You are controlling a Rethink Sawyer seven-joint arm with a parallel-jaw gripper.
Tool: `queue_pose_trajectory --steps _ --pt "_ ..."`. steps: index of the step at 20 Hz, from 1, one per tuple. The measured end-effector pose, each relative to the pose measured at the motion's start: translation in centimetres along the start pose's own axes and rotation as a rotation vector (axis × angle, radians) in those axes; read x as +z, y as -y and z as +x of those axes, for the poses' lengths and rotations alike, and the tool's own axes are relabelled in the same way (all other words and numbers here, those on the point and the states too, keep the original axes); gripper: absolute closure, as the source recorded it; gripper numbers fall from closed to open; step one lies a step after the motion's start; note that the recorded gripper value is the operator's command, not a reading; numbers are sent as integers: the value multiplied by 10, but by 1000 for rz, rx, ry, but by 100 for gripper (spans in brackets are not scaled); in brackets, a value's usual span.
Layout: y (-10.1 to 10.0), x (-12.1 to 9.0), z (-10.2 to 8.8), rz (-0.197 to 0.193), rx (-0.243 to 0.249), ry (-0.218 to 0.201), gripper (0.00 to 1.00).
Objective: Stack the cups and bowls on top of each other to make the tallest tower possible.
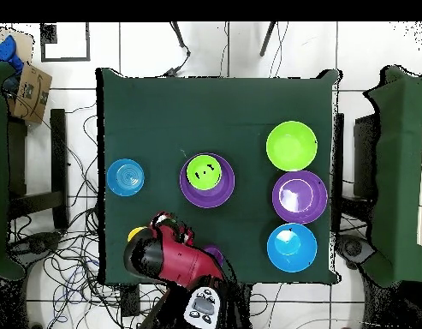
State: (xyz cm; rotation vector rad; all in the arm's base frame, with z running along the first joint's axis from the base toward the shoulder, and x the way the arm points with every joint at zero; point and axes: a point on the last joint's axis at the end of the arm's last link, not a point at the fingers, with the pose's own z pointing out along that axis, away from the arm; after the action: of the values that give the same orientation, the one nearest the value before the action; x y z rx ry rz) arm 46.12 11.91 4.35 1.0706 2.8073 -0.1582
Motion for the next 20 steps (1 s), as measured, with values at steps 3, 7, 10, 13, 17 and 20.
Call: queue_pose_trajectory --steps 3,7,10,13,17,20 --pt "1 1 3 3 -1 -6 0" --pt "7 7 13 20 -6 -29 0" --pt "12 11 24 32 -10 -54 0" --pt "17 16 32 45 -11 -75 0" --pt "22 21 39 57 -10 -97 0" --pt "24 26 44 60 -5 -120 0"
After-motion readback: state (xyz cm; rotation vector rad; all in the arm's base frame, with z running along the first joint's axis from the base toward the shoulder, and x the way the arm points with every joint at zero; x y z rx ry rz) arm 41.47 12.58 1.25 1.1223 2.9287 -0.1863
